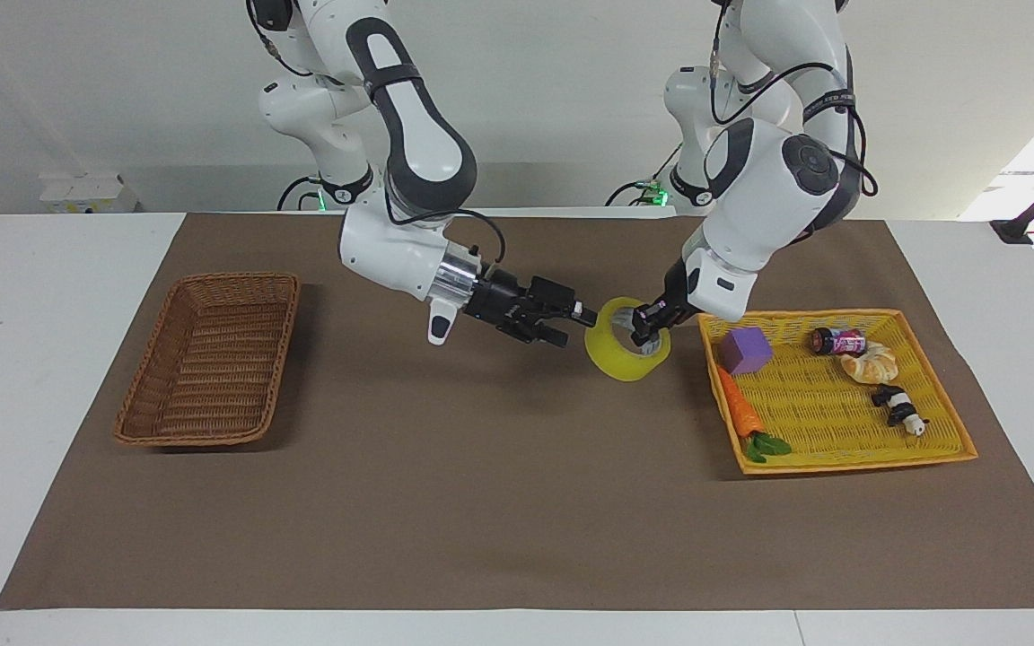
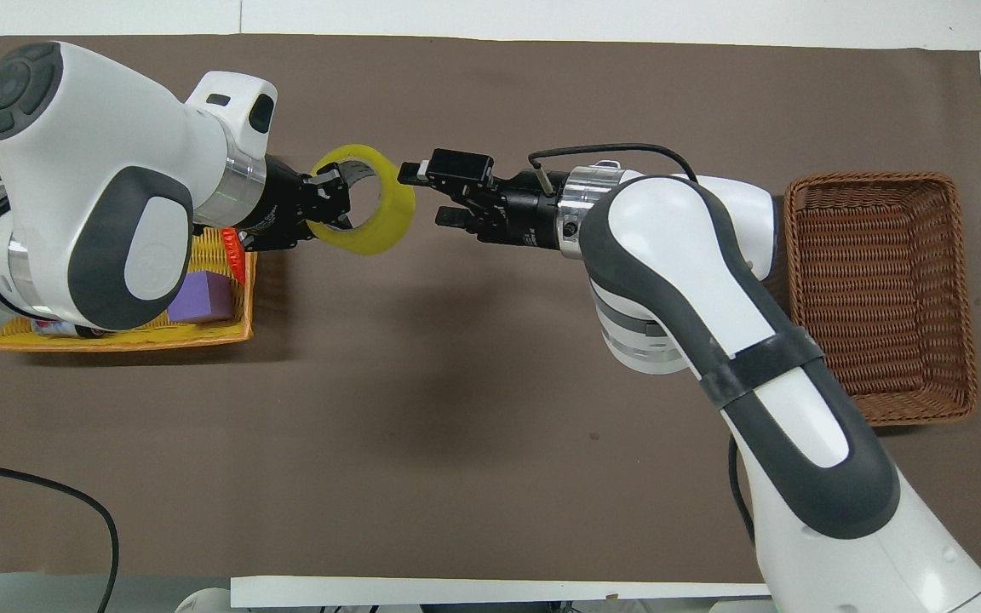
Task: Move tape to another basket
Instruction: 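Grasp the tape roll rim with the right gripper beside the left gripper, then open the left gripper and pull the tape away with the right gripper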
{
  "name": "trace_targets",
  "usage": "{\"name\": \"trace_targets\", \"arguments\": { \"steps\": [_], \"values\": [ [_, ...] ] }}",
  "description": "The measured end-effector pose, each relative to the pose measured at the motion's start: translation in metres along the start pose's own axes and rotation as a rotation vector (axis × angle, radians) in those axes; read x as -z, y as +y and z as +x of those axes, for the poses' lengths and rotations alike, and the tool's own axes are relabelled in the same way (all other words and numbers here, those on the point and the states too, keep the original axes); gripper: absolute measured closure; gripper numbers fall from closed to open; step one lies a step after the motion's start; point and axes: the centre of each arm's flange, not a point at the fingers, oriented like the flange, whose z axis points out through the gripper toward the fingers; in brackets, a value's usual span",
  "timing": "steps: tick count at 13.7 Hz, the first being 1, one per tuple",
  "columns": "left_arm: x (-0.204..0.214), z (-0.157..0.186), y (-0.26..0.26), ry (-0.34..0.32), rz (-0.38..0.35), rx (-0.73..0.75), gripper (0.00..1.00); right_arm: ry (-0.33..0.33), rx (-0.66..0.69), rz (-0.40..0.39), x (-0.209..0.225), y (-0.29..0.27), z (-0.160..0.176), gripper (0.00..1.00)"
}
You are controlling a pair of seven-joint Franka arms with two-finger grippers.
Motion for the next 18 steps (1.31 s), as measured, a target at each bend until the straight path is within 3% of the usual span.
{"name": "trace_targets", "arguments": {
  "steps": [6,9,17,18],
  "values": [
    [0.0000,0.0008,-0.0009,0.000,0.000,0.009,0.78,0.000,0.001,-0.009,-0.0168,-0.0044,-0.0101,0.04],
    [0.0012,0.0010,-0.0013,0.003,-0.001,0.012,0.78,0.000,0.001,-0.014,-0.0163,-0.0016,-0.0086,0.41],
    [0.0007,0.0011,-0.0018,0.001,0.000,0.021,0.78,-0.001,0.012,-0.014,-0.0168,-0.0012,-0.0086,0.43],
    [0.0020,0.0004,-0.0007,0.003,-0.002,0.033,0.72,-0.001,0.010,-0.015,-0.0172,-0.0003,-0.0085,0.43]
  ]
}}
